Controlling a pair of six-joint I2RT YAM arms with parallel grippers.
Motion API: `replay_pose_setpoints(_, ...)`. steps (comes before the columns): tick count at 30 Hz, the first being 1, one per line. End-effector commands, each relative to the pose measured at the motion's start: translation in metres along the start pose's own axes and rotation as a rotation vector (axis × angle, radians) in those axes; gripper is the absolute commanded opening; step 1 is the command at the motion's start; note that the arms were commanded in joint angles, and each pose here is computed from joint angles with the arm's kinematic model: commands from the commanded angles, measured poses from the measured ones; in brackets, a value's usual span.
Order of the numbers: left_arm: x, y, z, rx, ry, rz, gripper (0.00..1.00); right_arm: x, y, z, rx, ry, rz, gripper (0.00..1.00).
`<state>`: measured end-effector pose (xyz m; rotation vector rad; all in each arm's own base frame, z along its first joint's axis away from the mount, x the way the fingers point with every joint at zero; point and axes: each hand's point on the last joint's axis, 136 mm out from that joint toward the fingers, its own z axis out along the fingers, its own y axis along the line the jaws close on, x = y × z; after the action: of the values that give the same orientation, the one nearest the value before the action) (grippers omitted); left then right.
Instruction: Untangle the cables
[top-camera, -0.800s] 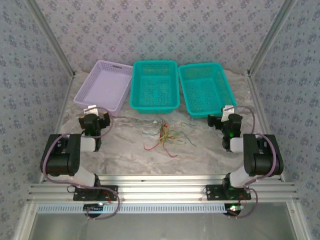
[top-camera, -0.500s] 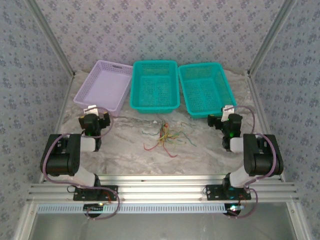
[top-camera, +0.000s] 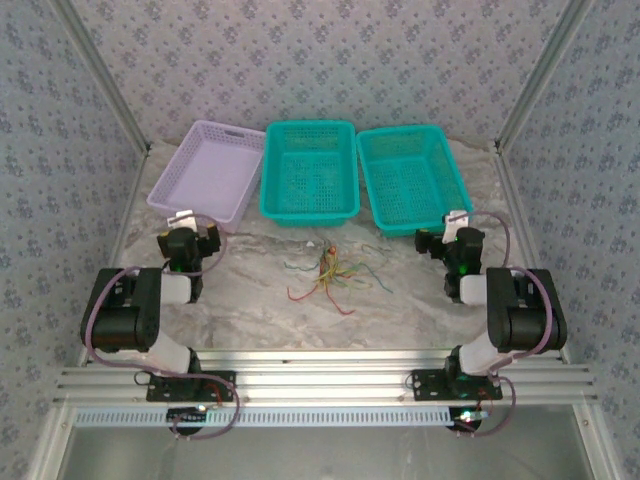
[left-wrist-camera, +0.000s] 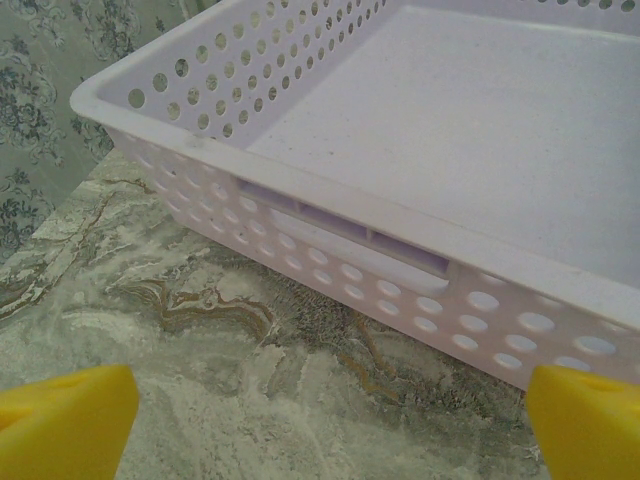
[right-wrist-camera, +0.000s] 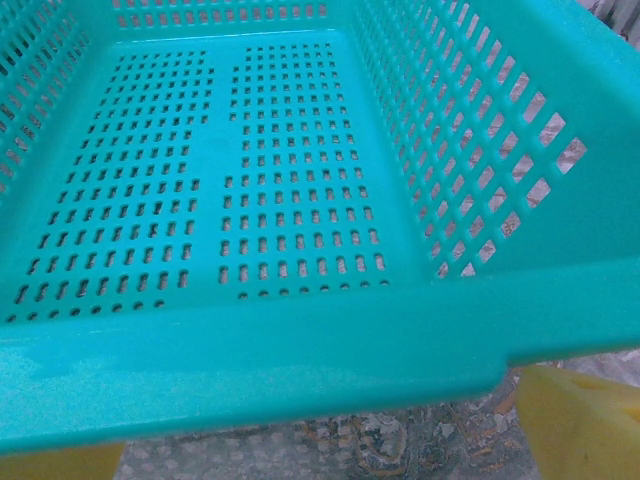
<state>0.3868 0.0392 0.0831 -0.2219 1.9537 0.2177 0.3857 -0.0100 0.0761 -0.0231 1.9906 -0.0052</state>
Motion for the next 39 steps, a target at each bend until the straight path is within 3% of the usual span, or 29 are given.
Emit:
replay_pose_setpoints(1, -0.011, -0.004, -0.001, 0.02, -0.036, -0.003, 1.0, -0.01, -0.003, 0.002, 0.015, -0.019, 0.008, 1.0)
replay_pose_setpoints(7, -0.01, -0.004, -0.001, 0.02, -0.036, -0.004, 1.0, -0.015, -0.004, -0.002, 0.035, -0.031, 0.005, 1.0)
replay_pose_setpoints(14, -0.01, -0.004, -0.001, 0.019, -0.035, -0.004, 1.0, -0.093, 0.011, -0.067, 0.082, -0.142, -0.044, 1.0)
replay_pose_setpoints(17, -0.01, -0.004, -0.001, 0.02, -0.035, -0.004, 1.0, -0.134, 0.033, -0.101, -0.04, -0.205, 0.046, 1.0)
replay_pose_setpoints(20, -0.01, -0.004, -0.001, 0.019, -0.035, -0.004, 1.0, -0.169, 0.046, -0.133, -0.186, -0.282, 0.329, 1.0)
replay_pose_setpoints(23, -0.011, -0.004, -0.001, 0.021, -0.036, -0.004, 1.0, -0.155, 0.03, -0.147, -0.117, -0.207, 0.594, 1.0)
replay_pose_setpoints(26, -0.01, -0.004, -0.001, 0.021, -0.035, -0.004, 1.0, -0.159, 0.043, -0.16, -0.211, -0.224, 0.516, 1.0)
replay_pose_setpoints(32, -0.01, -0.004, -0.001, 0.021, -0.035, -0.006, 1.0, -0.163, 0.055, -0.177, -0.26, -0.244, 0.503, 1.0)
replay_pose_setpoints(39, -0.038, 0.006, -0.024, -0.014, -0.077, -0.023, 1.0, -0.154, 0.072, -0.178, -0.325, -0.14, 0.478, 1.0)
